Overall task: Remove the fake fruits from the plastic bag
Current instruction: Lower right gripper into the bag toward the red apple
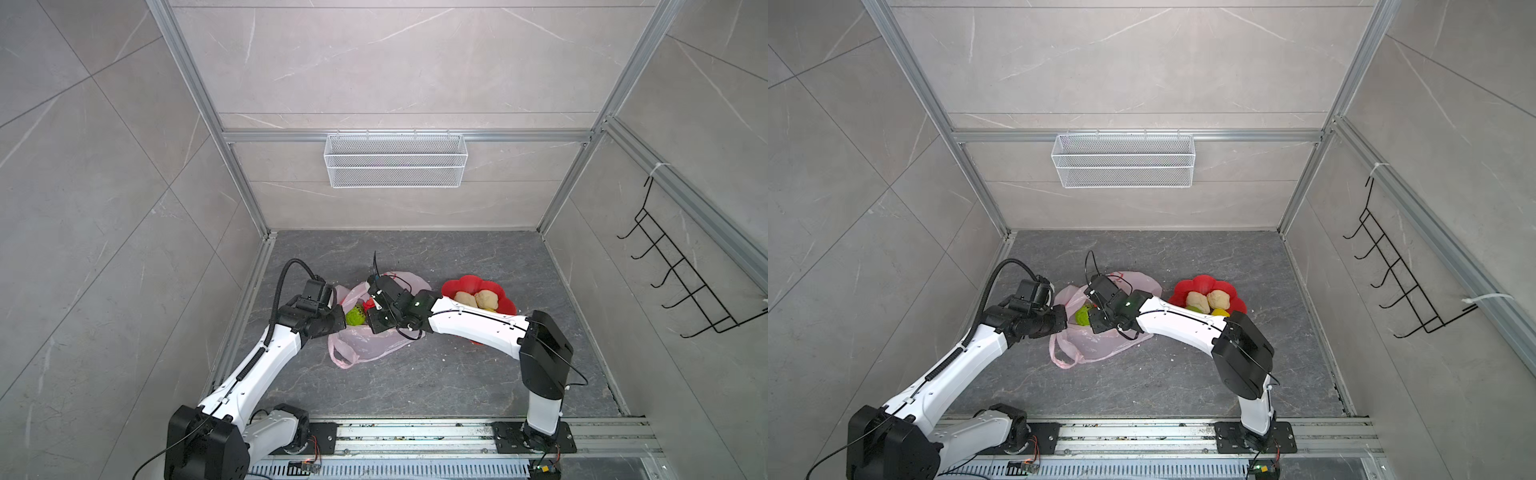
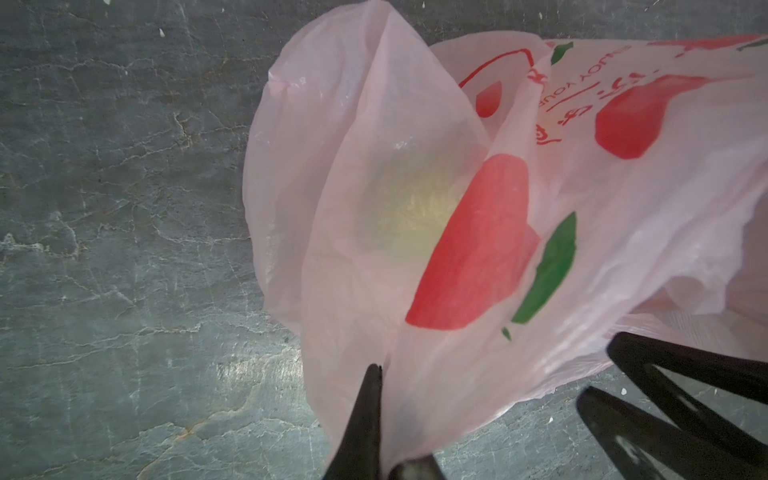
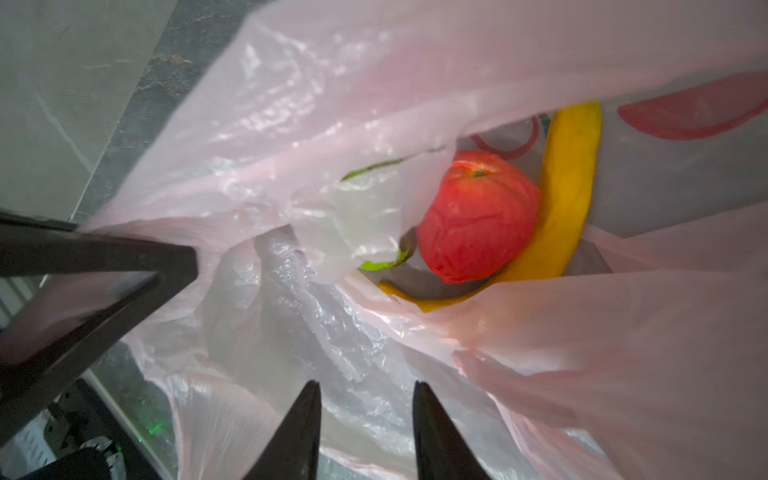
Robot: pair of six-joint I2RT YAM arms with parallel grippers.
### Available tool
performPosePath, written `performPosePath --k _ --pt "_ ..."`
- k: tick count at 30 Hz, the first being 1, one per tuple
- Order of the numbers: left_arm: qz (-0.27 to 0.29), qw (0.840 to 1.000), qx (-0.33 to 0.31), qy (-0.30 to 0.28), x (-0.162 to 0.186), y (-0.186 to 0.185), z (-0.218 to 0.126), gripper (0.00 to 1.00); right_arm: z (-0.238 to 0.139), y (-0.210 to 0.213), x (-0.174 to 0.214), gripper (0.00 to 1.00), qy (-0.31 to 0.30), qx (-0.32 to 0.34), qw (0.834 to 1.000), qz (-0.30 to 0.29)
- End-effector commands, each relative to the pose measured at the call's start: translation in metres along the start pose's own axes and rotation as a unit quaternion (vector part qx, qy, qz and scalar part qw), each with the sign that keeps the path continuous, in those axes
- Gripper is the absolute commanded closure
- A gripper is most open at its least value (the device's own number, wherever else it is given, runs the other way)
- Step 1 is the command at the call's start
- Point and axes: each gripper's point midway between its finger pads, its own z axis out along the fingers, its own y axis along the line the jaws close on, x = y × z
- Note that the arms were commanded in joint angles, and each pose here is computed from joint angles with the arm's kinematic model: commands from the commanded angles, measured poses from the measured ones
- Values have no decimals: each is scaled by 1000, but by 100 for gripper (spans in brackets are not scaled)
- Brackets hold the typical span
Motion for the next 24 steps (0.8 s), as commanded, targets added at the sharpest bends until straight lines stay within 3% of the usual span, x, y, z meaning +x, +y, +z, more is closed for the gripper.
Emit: performPosePath --k 1,15,24 --pt "-12 999 18 -34 -15 -8 -3 93 11 -3 -17 59 -31 18 999 9" --pt "-7 998 52 -43 -25 -24 0 92 34 -27 -26 49 -39 103 994 12" --pt "-8 997 70 -40 -25 -31 4 92 47 -33 -32 39 -40 109 993 13"
